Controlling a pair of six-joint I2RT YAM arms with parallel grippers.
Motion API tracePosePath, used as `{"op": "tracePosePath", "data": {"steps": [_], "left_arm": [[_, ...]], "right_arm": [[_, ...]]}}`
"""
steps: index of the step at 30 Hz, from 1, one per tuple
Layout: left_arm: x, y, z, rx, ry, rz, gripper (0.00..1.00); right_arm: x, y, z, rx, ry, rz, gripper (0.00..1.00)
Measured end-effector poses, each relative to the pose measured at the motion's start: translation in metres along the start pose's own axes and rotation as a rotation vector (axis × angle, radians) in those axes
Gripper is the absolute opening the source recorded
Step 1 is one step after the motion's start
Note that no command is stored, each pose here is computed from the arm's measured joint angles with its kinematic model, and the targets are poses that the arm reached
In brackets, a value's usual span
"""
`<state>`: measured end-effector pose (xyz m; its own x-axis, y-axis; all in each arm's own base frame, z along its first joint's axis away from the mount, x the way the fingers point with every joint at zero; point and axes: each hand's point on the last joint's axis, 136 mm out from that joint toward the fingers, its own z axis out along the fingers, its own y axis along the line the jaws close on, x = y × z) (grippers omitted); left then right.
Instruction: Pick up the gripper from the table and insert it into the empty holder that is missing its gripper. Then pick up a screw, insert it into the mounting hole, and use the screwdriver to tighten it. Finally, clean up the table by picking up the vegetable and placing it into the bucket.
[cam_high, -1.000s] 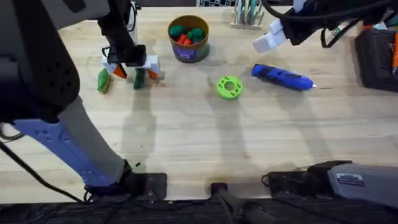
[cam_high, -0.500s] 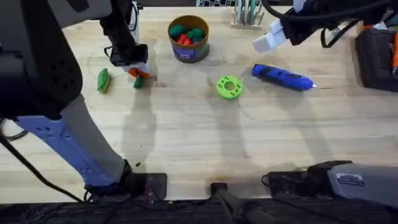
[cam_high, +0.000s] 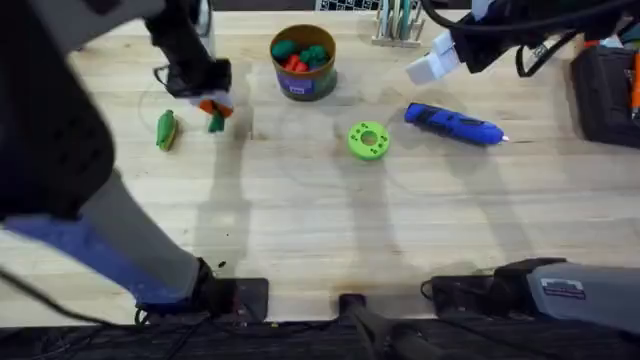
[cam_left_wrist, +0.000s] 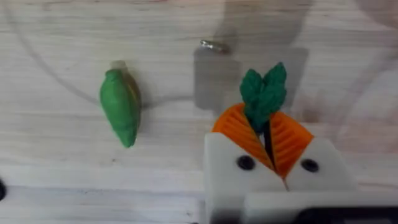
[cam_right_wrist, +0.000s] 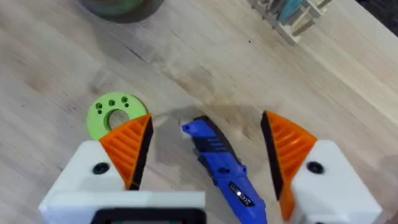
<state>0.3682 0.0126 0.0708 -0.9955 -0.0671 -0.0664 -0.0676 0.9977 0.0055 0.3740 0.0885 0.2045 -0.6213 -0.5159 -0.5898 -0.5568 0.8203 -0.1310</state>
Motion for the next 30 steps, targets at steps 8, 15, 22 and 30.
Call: {"op": "tracePosePath", "data": {"steps": [8, 15, 22, 30], "left_arm": [[-0.018, -0.016, -0.111, 0.032, -0.312, 0.033, 0.012], [-0.050, -0.074, -0.178, 0.095, -0.567, 0.162, 0.012], [-0.078, -0.147, -0.171, 0.179, -0.660, 0.269, 0.011], [-0.093, -0.175, -0.098, 0.178, -0.539, 0.289, 0.010]], "right_arm": [[0.000, 0.000, 0.000, 0.000, 0.000, 0.000, 0.992], [0.000, 0.000, 0.000, 0.000, 0.000, 0.000, 0.992], [0.000, 0.000, 0.000, 0.000, 0.000, 0.000, 0.992], [0.000, 0.000, 0.000, 0.000, 0.000, 0.000, 0.992]]}}
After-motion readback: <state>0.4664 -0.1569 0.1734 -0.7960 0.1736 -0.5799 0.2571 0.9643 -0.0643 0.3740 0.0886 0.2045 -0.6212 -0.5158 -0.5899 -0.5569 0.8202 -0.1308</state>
